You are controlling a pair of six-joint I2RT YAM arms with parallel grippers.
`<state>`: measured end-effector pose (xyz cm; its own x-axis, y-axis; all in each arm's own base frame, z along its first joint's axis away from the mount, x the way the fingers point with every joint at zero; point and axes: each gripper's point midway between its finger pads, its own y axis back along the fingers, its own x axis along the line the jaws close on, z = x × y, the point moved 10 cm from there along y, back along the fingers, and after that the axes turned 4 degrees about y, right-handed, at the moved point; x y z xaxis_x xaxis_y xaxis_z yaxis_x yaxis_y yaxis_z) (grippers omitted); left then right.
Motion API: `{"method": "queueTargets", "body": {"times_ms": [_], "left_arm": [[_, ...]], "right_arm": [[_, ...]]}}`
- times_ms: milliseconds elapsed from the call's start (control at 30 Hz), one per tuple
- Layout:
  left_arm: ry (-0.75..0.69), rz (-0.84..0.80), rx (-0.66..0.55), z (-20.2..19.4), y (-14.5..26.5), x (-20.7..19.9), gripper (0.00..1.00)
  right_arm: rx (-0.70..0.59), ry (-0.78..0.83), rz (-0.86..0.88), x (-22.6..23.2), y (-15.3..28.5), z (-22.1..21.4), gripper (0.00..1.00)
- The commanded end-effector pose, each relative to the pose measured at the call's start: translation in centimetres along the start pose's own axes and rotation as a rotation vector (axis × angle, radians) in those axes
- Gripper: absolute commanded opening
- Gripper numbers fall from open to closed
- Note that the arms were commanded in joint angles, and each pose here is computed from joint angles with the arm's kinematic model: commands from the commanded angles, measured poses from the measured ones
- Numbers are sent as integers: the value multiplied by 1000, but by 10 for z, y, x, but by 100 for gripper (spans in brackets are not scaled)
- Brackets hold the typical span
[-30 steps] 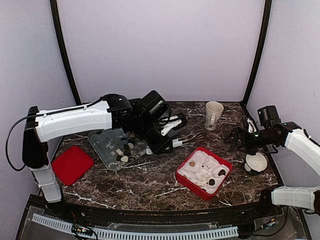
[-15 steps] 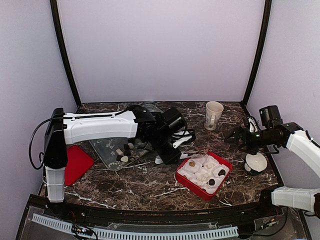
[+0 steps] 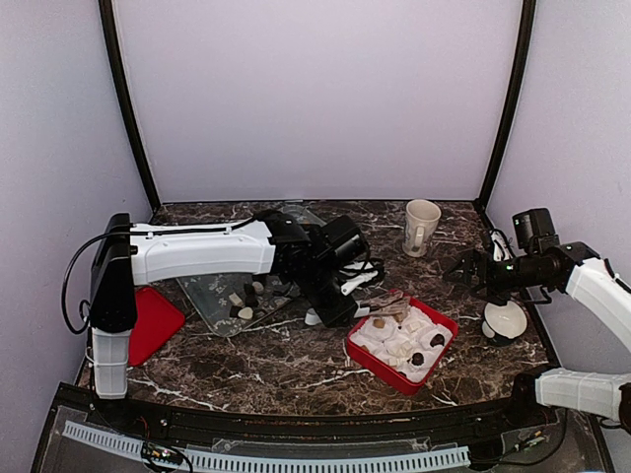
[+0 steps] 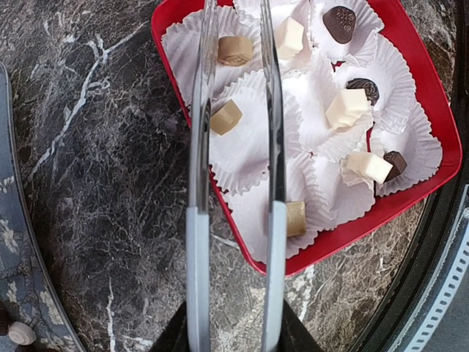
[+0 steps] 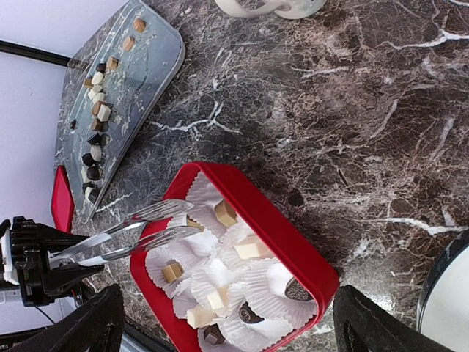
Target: Pack the chocolate
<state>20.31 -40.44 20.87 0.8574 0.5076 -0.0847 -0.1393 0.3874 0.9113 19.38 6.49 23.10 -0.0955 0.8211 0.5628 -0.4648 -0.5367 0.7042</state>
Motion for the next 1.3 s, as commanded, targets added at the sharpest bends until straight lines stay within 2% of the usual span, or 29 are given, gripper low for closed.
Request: {"method": "queueTargets", "body": {"times_ms": [0, 267, 533, 867, 1033, 1267], "left_arm": [[13, -17, -47, 10, 16, -3, 30], [119, 23, -162, 5, 69, 17, 27], [378, 99, -281, -38, 122, 87, 27], [640, 177, -288, -92, 136, 145, 27], [578, 20, -307, -89, 116, 130, 30], [400, -8, -216, -54, 63, 91, 30]], "right_arm": [[-17, -4, -3, -1, 2, 0, 100], [-25, 4, -1, 0, 3, 2, 100], [-24, 12, 13, 1, 1, 4, 100], [-25, 16, 17, 1, 1, 5, 100], [-24, 17, 17, 1, 1, 4, 100], [-19, 11, 19, 0, -2, 6, 100]]}}
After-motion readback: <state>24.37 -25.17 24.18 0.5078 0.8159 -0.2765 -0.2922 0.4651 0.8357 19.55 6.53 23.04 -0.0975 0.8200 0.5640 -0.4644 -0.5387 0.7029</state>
